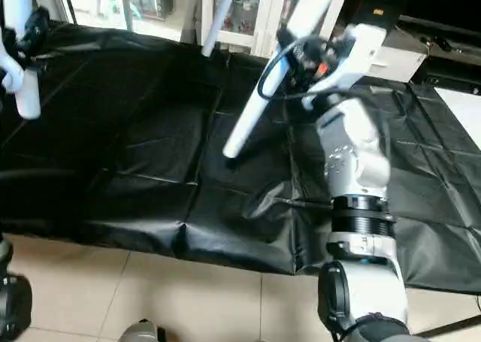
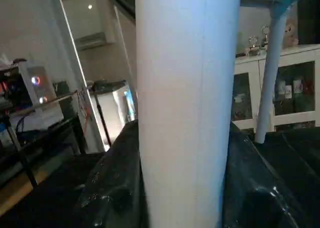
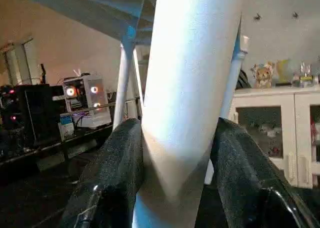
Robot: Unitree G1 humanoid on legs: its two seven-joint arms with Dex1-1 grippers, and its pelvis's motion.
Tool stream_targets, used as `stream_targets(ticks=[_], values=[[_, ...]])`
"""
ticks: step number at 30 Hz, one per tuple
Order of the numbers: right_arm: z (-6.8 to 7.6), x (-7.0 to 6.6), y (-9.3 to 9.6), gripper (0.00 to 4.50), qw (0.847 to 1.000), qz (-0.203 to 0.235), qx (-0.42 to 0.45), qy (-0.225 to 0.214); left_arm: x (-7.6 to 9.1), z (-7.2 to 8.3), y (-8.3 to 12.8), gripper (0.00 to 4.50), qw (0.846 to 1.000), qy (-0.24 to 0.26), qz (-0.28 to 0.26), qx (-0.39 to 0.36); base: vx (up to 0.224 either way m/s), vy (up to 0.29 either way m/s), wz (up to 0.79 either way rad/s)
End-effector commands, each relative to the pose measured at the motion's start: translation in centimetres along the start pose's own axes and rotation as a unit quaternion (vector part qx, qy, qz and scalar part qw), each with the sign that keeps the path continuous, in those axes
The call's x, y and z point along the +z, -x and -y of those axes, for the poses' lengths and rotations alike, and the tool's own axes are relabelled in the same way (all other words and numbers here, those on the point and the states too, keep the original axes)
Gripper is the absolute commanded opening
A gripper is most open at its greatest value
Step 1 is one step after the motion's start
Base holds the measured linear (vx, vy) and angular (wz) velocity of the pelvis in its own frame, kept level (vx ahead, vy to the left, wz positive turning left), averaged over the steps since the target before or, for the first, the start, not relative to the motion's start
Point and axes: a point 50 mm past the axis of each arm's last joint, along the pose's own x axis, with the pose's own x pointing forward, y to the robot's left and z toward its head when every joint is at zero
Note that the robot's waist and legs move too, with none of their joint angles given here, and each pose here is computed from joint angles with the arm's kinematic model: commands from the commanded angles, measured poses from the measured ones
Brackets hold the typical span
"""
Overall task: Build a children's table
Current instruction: Flip table
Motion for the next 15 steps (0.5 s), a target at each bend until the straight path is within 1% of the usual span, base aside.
stream_targets(ticks=[1, 3, 5, 6, 10, 13, 15], values=[[-1.8, 2.7, -0.3, 1.72, 0.997, 0.042, 0.047, 0.052, 1.3, 1.6, 0.1, 1.61, 0.999, -0.012, 0.031, -0.032, 0.000, 0.000, 0.00], [-1.7, 2.8, 0.1, 1.71, 0.996, 0.039, 0.042, 0.061, 1.2, 1.6, 0.1, 1.61, 0.999, -0.011, 0.031, -0.031, 0.000, 0.000, 0.00], [-1.3, 2.6, 1.3, 1.71, 0.993, 0.023, 0.017, 0.116, 0.5, 2.2, 0.6, 1.61, 0.999, -0.001, 0.031, -0.040, 0.000, 0.000, 0.00], [-1.1, 2.5, 2.3, 1.71, 0.989, 0.019, -0.006, 0.147, -0.3, 2.8, 1.0, 1.61, 0.999, 0.008, 0.029, -0.045, 0.000, 0.000, 0.00], [-0.8, 2.2, 3.4, 1.71, 0.986, 0.024, -0.032, 0.161, -1.4, 3.6, 1.5, 1.61, 0.999, 0.017, 0.017, -0.042, 0.000, 0.000, 0.00], [-0.5, 1.3, 4.7, 1.71, 0.980, 0.008, -0.044, 0.192, -2.2, 4.3, 1.9, 1.61, 0.999, 0.031, 0.016, -0.039, 0.000, 0.000, 0.00], [-0.6, 1.1, 5.0, 1.71, 0.979, 0.004, -0.045, 0.198, -2.5, 4.6, 2.0, 1.61, 0.998, 0.036, 0.015, -0.039, 0.000, 0.000, 0.00]])
